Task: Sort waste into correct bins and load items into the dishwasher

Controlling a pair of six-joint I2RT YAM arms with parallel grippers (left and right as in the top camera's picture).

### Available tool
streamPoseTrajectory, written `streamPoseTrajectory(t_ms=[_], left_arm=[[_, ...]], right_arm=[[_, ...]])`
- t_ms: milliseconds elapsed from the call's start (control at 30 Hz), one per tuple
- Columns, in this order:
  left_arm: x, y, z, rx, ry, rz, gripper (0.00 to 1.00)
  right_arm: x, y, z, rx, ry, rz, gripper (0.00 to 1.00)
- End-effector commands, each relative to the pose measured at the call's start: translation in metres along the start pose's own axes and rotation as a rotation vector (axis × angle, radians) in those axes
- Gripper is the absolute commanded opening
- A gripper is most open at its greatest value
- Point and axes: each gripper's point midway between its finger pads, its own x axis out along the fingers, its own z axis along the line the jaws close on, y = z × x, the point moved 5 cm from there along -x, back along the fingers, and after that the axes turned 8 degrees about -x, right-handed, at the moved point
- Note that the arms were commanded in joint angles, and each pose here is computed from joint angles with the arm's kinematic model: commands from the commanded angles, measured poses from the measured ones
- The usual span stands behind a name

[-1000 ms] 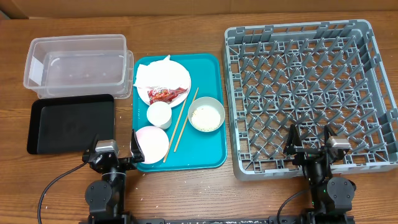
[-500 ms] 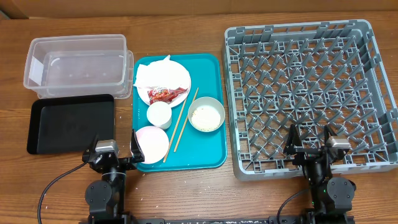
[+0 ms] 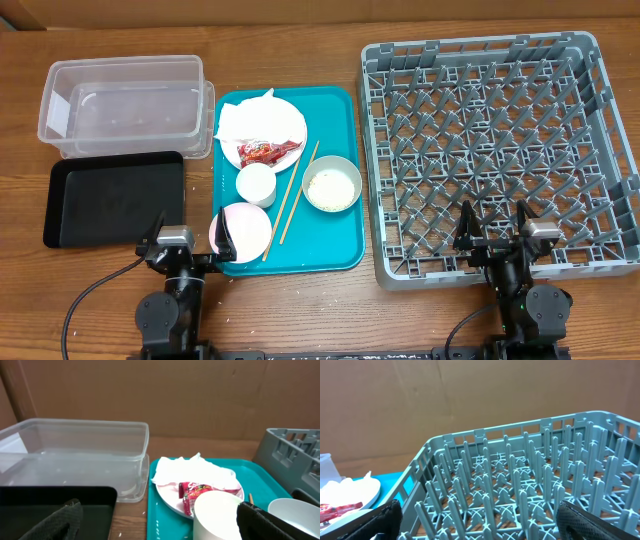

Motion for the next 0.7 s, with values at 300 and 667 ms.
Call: streamPoseTrajectory(t_ms=[300,667], left_arm=[[0.022,-0.129,-0.047,0.141,0.177,0.06,1.0],[0.108,-0.189,-0.07,0.222,0.31,0.431,1.0]], right_arm=[[-0.02,-0.093,0.006,-0.014,-0.012,-0.144,1.0],[0.004,-0.128,0.005,0.002,-0.005,0.073,1.0]])
